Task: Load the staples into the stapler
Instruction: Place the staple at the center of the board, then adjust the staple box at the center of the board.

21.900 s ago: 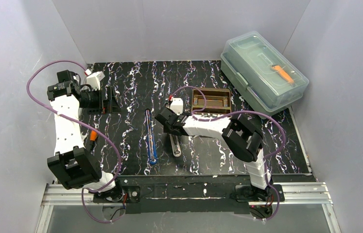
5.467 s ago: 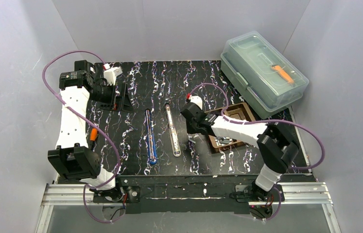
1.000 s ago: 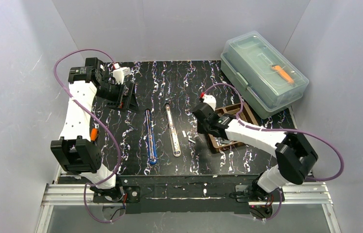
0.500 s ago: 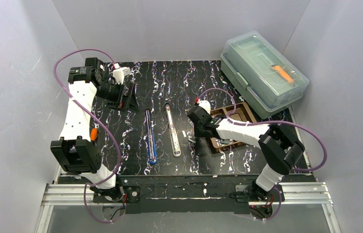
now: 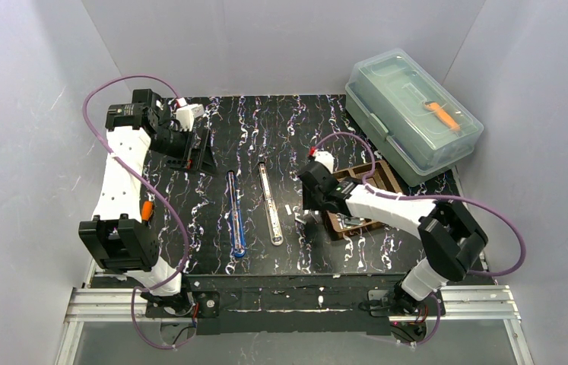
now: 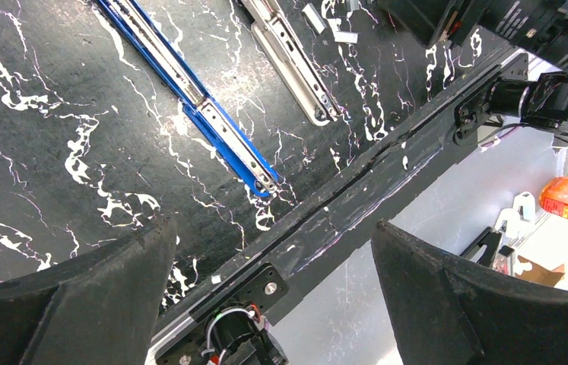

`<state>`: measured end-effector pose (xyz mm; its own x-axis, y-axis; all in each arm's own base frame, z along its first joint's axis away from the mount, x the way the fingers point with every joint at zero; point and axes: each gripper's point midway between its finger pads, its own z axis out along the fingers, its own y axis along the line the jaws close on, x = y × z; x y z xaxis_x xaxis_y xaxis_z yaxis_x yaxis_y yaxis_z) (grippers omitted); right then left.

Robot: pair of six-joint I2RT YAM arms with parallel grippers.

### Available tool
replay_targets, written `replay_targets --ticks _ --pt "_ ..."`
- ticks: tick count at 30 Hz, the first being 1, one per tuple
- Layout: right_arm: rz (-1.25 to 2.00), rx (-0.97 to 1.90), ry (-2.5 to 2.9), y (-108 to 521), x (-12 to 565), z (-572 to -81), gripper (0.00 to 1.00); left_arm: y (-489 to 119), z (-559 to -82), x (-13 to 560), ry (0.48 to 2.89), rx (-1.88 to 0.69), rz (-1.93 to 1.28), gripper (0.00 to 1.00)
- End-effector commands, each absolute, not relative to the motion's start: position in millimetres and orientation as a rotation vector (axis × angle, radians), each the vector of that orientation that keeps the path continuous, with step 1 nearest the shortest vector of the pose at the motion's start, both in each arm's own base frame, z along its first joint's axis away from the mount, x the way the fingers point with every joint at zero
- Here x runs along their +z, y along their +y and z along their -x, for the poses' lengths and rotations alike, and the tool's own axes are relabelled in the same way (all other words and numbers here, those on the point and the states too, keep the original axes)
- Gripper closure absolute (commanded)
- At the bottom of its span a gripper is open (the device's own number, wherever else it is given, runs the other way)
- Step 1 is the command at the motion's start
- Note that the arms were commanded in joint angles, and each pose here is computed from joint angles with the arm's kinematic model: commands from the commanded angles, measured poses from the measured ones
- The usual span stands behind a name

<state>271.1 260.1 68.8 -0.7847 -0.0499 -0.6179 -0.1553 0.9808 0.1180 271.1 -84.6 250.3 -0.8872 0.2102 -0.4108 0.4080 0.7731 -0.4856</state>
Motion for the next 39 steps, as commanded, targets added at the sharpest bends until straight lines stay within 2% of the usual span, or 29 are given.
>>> replay_targets --ticks 1,13,27,33,39 --pt "0.077 0.18 2.413 241 93 -290 0.5 -91 -263 269 2.578 -0.859 -0.512 0.01" --pt "0.038 0.137 2.361 219 113 -302 0.49 -93 -258 266 2.582 -0.886 -0.511 0.01" --pt "-0.011 -0.003 2.317 218 111 -358 0.5 -94 -258 271 2.575 -0.888 -0.507 0.01" --pt "-0.051 -0.07 2.315 197 120 -378 0.51 -95 -256 273 2.559 -0.887 -0.518 0.01" --pt "-0.108 -0.126 2.308 158 125 -372 0.51 -98 -255 272 2.555 -0.918 -0.512 0.01"
